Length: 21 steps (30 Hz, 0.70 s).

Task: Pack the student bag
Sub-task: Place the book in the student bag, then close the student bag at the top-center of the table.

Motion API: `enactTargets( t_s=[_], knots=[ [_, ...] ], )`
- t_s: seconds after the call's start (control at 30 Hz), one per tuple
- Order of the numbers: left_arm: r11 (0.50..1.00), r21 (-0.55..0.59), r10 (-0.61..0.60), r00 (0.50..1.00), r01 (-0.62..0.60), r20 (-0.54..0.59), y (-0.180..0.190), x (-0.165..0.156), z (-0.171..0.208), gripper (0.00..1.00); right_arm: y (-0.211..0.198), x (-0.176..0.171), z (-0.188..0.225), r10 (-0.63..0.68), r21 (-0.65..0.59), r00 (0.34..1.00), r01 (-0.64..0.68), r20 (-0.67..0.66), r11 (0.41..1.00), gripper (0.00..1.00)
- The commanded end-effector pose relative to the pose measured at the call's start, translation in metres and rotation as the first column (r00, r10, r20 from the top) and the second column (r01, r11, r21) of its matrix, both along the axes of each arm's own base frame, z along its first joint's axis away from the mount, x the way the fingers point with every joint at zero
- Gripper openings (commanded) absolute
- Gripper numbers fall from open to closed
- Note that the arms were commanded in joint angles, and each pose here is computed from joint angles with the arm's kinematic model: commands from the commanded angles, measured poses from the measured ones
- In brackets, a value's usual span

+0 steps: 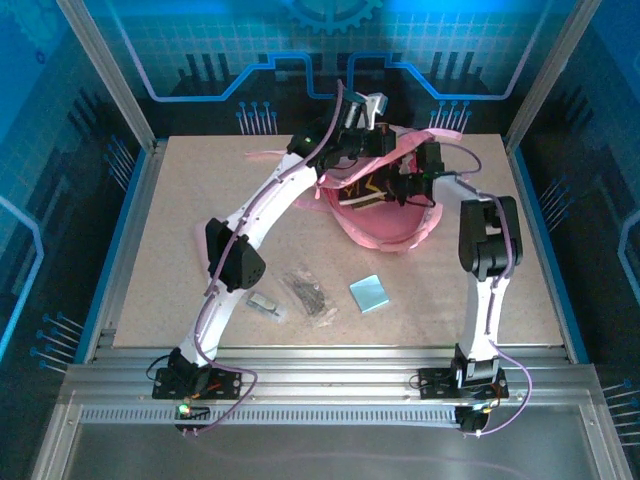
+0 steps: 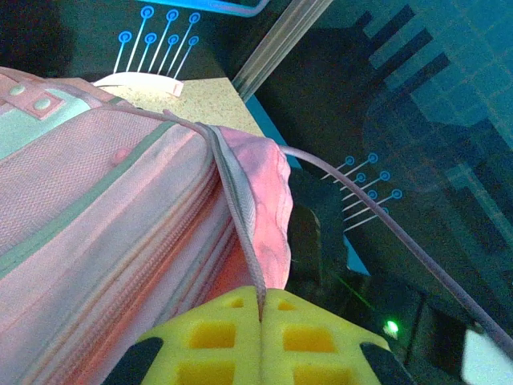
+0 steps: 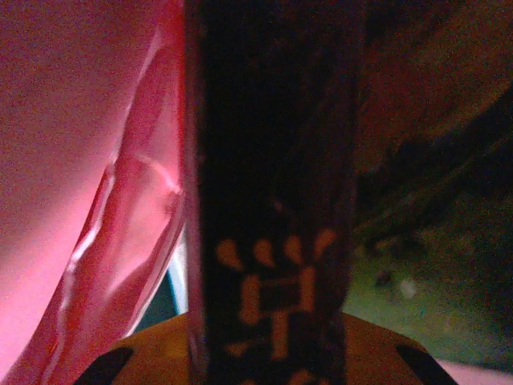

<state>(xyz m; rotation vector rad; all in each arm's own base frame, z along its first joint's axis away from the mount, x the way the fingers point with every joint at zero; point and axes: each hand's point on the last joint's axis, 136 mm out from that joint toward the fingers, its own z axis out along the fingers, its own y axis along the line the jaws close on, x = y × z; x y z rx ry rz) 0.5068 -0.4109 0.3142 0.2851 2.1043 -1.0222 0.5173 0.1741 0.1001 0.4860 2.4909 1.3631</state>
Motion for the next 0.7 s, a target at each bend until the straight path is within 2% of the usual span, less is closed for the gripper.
enactTargets(
  t_s=[0.0,0.1,0.23,0.4,0.53,0.67],
  knots=[
    [0.997,-0.082,0.001,0.993,0.009,0.116,0.011,-0.018,0.073,0.00,-0.028,0.003,-0.012,-0.031,-0.138,0.998,0.024,-0.049,0.990,0.28],
    [0.997,-0.081,0.001,0.995,0.007,0.104,0.010,-0.018,0.068,0.00,-0.042,0.000,-0.008,-0.080,-0.205,0.995,0.066,-0.058,0.977,0.53],
    [0.997,-0.082,-0.002,0.996,0.009,0.091,0.005,-0.017,0.061,0.00,-0.072,-0.016,0.001,-0.139,-0.336,0.989,0.117,-0.043,0.935,0.66],
    [0.997,-0.078,-0.012,0.996,0.018,0.086,-0.003,-0.017,0.053,0.00,-0.112,-0.053,0.028,-0.174,-0.437,0.985,0.158,0.002,0.885,0.72],
    [0.997,-0.073,-0.029,0.997,0.034,0.067,-0.016,-0.021,0.037,0.00,-0.132,-0.092,0.057,-0.143,-0.501,0.988,0.151,0.054,0.853,0.71],
    [0.996,-0.055,-0.063,0.997,0.065,0.032,-0.033,-0.031,0.012,0.00,-0.147,-0.132,0.091,-0.137,-0.589,0.984,0.180,0.118,0.788,0.71]
  ],
)
